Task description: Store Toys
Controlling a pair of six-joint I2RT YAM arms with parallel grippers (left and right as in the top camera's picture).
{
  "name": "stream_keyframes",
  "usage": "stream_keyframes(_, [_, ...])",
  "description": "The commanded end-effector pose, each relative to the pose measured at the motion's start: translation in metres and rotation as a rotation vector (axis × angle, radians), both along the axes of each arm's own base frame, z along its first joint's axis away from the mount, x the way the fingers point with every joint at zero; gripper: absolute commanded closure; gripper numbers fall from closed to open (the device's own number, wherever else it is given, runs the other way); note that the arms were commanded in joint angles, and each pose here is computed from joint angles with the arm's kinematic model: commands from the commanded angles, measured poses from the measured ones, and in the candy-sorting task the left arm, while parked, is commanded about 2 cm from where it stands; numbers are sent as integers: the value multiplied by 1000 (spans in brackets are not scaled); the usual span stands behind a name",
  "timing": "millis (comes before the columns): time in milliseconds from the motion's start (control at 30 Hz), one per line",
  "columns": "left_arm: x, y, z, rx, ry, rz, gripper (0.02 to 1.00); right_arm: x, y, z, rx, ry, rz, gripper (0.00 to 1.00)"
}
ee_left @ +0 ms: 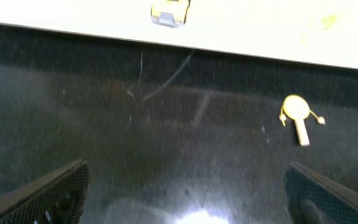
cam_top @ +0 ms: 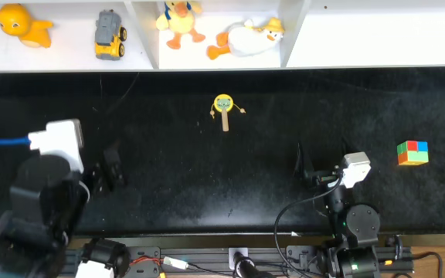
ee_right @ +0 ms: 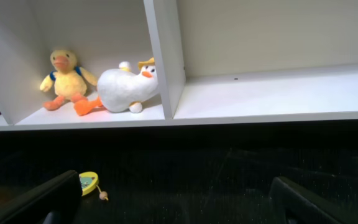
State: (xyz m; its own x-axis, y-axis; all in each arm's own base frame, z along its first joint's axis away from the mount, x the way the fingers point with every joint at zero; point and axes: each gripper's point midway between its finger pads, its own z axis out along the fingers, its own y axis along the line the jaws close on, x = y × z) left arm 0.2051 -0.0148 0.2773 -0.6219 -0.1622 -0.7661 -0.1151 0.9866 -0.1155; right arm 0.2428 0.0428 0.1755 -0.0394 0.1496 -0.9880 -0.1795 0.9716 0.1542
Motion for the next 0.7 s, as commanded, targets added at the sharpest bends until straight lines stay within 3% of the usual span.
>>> stream_keyframes(33, [-16,6,-16,-7,66,45,20,0,1,-3,-3,-1,2,5])
stream_keyframes(400, [-33,11,-35,24,176,46,20,0,1,-3,-3,-1,2,5])
stream_keyframes(700, [-19,10,-31,-2,69,57,20,0,1,-3,-3,-1,2,5])
